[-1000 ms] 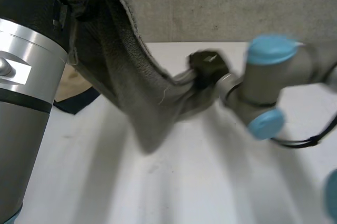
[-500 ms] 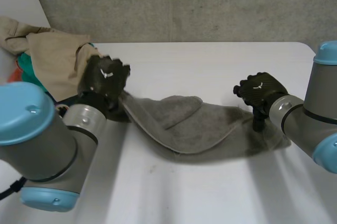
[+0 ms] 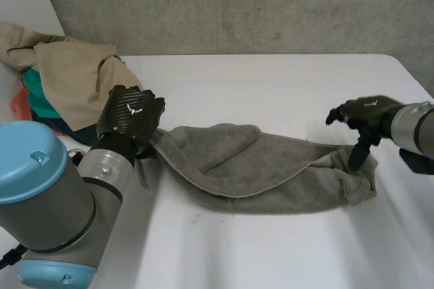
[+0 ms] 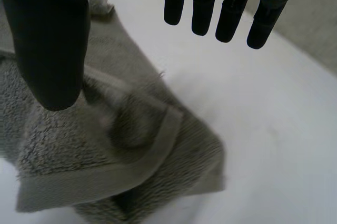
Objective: Fold the laundry.
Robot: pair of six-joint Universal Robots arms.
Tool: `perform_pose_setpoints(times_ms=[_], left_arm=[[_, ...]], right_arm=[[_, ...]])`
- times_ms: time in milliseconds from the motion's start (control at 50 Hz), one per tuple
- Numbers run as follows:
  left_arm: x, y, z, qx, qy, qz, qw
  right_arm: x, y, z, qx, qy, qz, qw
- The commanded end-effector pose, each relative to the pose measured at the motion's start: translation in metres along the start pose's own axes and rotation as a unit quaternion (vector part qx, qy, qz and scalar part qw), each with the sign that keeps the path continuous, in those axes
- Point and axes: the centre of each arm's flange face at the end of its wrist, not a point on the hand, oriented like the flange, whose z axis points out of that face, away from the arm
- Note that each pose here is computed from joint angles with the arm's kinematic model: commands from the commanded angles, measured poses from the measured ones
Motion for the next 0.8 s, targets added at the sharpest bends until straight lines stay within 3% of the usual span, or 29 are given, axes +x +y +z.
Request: perform_pose_setpoints(times_ms=[20,220,360,440,540,660,720,800], left_arm=[[0.002,0.008,-0.004,-0.013,0.004,0.002,1.000],[0.002,0.010,-0.005,-0.017,0.005,0.002,1.000],[-0.005,0.002,-0.006,-0.005,-0.005,0.003,1.000],[-0.018,-0.013,-0.009,0.017,-0.023,0.002,1.000],[-0.041,-0.039,-0.020,0.043,-0.047,-0.003,0.998],[-0.058,-0.058,-0.039,0.032,-0.043,-0.001,0.999],[-0.052,-0.047,-0.042,-0.009,-0.017,0.006,1.000],[-0.034,-0.018,-0.032,-0.071,0.023,0.020,0.997]], right_arm=[[-0.007,0.027,0.029,-0.056,-0.028,0.047,0.997],[-0.009,0.042,0.060,-0.059,-0.029,0.010,0.998],[-0.004,0.033,0.054,-0.043,-0.021,-0.038,0.998],[0.009,0.002,0.025,0.016,0.012,-0.060,0.998],[0.030,-0.032,-0.043,0.061,0.074,-0.131,0.987],[0.022,-0.015,-0.081,0.005,0.062,-0.271,0.961],[0.014,0.000,-0.083,-0.018,0.045,-0.307,0.951],[0.007,0.015,-0.074,-0.033,0.028,-0.305,0.951]])
